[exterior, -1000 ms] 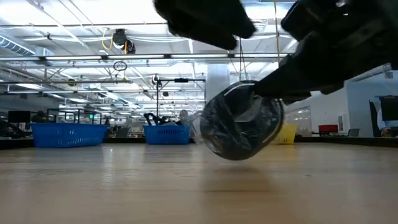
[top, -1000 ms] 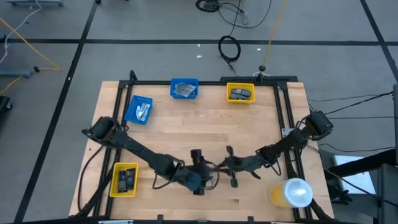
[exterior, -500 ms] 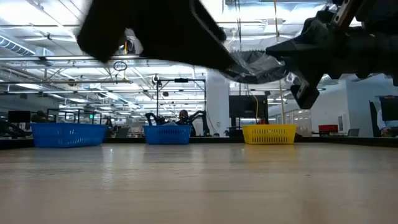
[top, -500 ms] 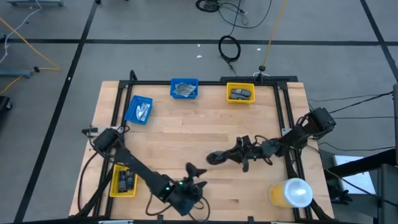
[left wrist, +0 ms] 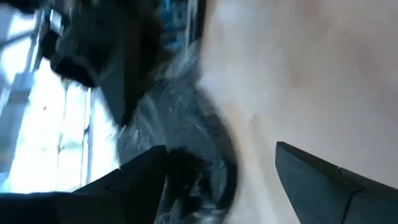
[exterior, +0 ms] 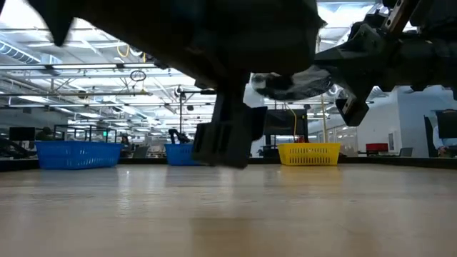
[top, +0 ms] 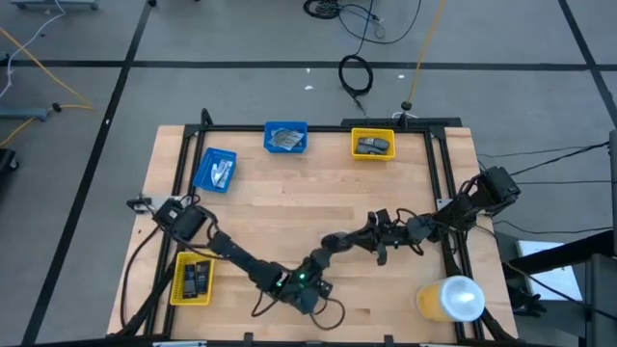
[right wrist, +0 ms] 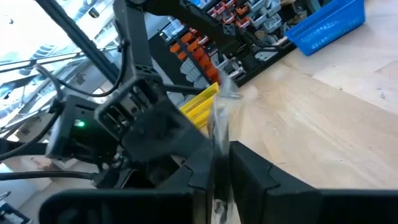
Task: Pick & Place Travel size toiletries
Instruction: Put the black hairbrush into the right blue bin
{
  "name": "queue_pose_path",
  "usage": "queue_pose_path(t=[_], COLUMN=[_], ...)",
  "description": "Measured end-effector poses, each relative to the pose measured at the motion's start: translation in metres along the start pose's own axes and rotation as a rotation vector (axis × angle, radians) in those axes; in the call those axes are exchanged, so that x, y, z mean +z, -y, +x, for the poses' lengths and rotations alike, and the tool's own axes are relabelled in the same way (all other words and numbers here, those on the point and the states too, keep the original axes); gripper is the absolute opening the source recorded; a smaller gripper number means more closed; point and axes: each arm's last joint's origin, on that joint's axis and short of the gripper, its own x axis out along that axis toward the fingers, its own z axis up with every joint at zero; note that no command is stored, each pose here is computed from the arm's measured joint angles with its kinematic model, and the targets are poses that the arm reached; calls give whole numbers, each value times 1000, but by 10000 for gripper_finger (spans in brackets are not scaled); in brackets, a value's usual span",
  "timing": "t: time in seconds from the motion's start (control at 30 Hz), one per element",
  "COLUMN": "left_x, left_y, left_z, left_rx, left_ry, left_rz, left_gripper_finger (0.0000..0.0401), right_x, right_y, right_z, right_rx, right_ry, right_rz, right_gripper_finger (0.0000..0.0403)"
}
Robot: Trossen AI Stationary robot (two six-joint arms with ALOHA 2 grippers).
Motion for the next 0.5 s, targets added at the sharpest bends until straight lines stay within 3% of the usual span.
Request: queue_pose_path(t=[0.1, 0.23, 0.37, 0.5], left_x=[-5, -7, -7, -5], left_y=[-4, -14, -18, -19], left_z=[7, 8, 8, 8], left_rx=[55, 166, 196, 189], left_ry=[-101, -230, -240, -205], left_rz=[-33, -192, -298, -333], left_gripper_finger=[294, 294, 294, 294], right_x=[0, 0, 0, 0], right_y=[0, 0, 0, 0], right_z=[0, 0, 0, 0], right_rx=[-5, 3, 3, 4], right_ry=[4, -2, -3, -3], right_rz=[0, 1, 8, 8], right_gripper_finger=[29, 31, 37, 37])
